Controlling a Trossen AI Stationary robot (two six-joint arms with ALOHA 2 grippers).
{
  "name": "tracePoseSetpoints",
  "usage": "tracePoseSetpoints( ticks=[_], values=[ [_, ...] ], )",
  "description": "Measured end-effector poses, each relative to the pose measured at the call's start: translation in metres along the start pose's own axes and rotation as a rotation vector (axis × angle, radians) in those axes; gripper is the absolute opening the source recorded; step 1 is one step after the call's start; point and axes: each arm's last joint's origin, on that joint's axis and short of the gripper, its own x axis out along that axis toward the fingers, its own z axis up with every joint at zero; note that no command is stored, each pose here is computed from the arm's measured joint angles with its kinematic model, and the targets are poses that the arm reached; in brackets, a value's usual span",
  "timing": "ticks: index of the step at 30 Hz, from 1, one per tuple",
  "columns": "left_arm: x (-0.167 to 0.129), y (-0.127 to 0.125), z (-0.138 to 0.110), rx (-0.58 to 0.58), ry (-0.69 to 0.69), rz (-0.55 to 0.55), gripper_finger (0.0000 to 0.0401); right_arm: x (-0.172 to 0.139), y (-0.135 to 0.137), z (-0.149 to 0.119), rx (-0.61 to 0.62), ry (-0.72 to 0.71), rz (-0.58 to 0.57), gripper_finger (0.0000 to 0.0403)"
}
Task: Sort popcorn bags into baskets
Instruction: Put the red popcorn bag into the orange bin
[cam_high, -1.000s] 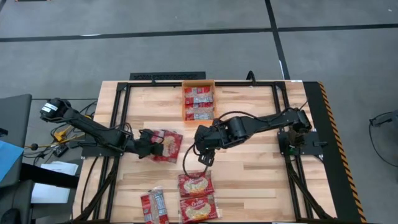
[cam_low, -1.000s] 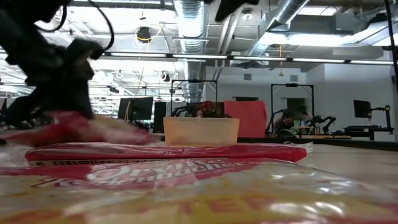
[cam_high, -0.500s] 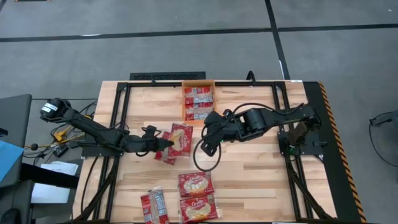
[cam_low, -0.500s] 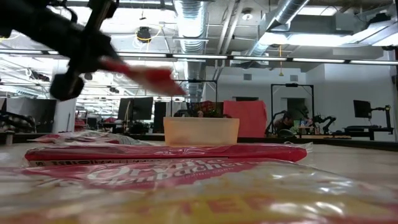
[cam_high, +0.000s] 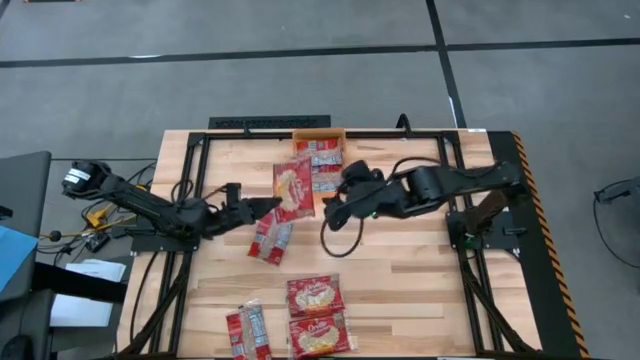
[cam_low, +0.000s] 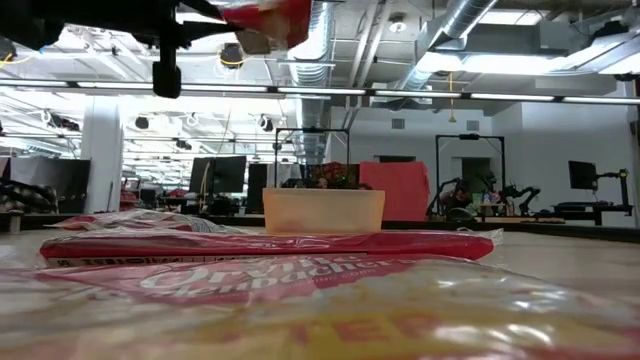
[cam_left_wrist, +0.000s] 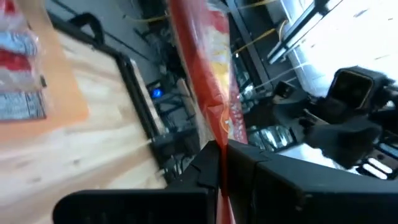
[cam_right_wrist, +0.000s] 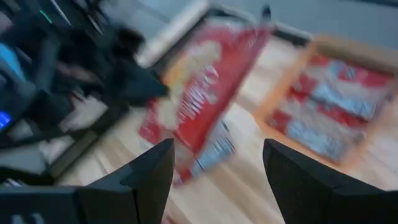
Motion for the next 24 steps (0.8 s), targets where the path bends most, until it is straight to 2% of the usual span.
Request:
tracePoseSetpoints(
  ticks=[4,8,12,17,24],
  values=[
    [0.002,-0.004,0.009,0.014,-0.058,-0.035,0.0,-0.02,-0.013,0.012,0.017,-0.052,-0.02,0.0269],
    [0.004,-0.007,0.015,0.044,-0.086,-0.067,0.0,-0.017,-0.028,0.017,0.058,-0.02,-0.036,0.0269],
    [0.004,-0.008,0.017,0.068,-0.092,-0.086,0.0,-0.003,-0.039,0.025,0.102,0.013,0.03,0.0269],
    [0.005,-0.008,0.017,0.079,-0.089,-0.088,0.0,0.025,-0.049,0.033,0.078,0.026,0.103,0.027],
    [0.005,-0.009,0.018,0.086,-0.101,-0.093,0.0,0.063,-0.047,0.05,0.081,-0.01,0.254,0.0271]
  ],
)
